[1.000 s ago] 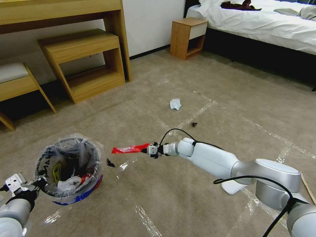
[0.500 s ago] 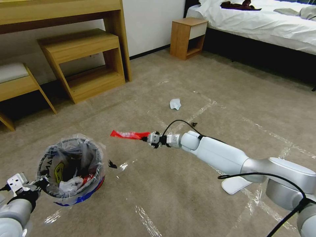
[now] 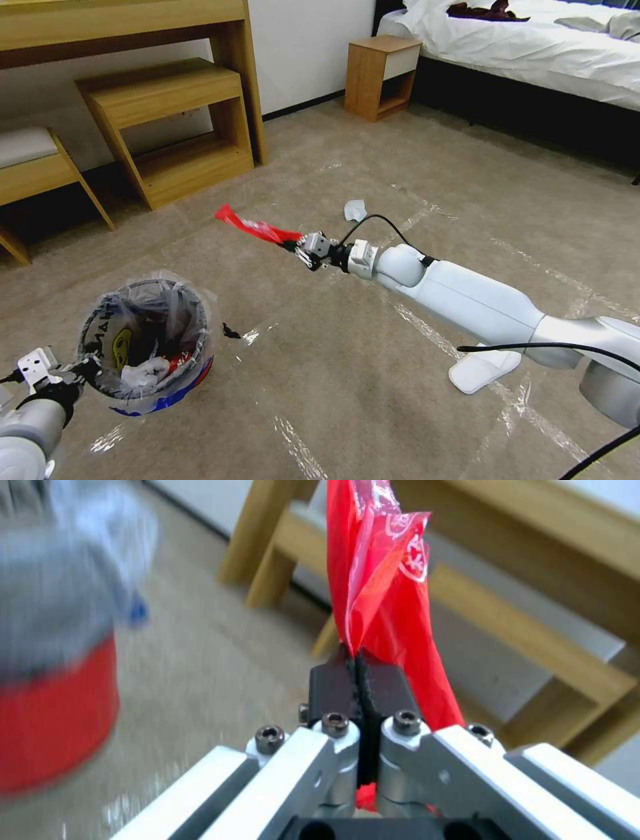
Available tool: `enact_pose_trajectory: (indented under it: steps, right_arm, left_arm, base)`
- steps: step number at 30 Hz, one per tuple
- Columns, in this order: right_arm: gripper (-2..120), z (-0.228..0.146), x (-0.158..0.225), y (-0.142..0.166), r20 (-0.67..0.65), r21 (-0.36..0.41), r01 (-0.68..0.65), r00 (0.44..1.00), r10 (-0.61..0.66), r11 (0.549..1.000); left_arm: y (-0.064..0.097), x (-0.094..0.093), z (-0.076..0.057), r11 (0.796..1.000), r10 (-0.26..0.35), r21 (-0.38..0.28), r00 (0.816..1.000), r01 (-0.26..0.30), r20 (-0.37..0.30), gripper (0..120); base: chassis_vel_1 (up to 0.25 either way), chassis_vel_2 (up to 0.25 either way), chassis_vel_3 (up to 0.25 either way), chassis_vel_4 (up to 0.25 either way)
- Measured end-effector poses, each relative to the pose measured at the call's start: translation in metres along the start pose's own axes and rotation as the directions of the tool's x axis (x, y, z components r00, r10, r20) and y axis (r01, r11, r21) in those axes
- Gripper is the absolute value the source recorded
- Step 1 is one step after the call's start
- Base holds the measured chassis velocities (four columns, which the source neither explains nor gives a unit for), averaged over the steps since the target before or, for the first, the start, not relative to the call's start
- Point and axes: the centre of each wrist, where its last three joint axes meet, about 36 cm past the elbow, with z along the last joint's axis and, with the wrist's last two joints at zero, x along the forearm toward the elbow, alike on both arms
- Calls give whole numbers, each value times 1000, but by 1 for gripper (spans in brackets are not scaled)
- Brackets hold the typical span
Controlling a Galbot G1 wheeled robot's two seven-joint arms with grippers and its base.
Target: Pick up the trash bin and place the garbage on the floor into it.
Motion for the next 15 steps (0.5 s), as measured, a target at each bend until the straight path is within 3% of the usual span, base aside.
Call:
enact_pose_trajectory:
  steps: [5, 8, 9, 12, 15]
  right_arm:
    - [0, -25, -10, 12, 84, -72, -6, 996, 12, 997]
    - [0, -49, -23, 32, 166, -180, 23, 986, 8, 983]
    - [0, -49, -23, 32, 166, -180, 23, 986, 8, 983]
    - [0, -73, -43, 61, 244, -272, 82, 970, -13, 959]
    - [0, -88, -60, 83, 291, -317, 136, 956, -41, 938]
  left_arm:
    - [-5, 3, -3, 1000, 15, -7, 1000, -16, -18, 1]
    - [-7, 4, -5, 1000, 21, -9, 999, -22, -26, 1]
    - [-7, 4, -5, 1000, 21, -9, 999, -22, -26, 1]
    - [-8, 6, -7, 1000, 27, -6, 999, -27, -26, 1]
    - [-8, 7, -7, 1000, 27, -4, 999, -27, -24, 1]
  base:
    - [0, 0, 0, 0]
    - [0, 0, 0, 0]
    - [0, 0, 0, 0]
    - [0, 0, 0, 0]
    - [0, 0, 0, 0]
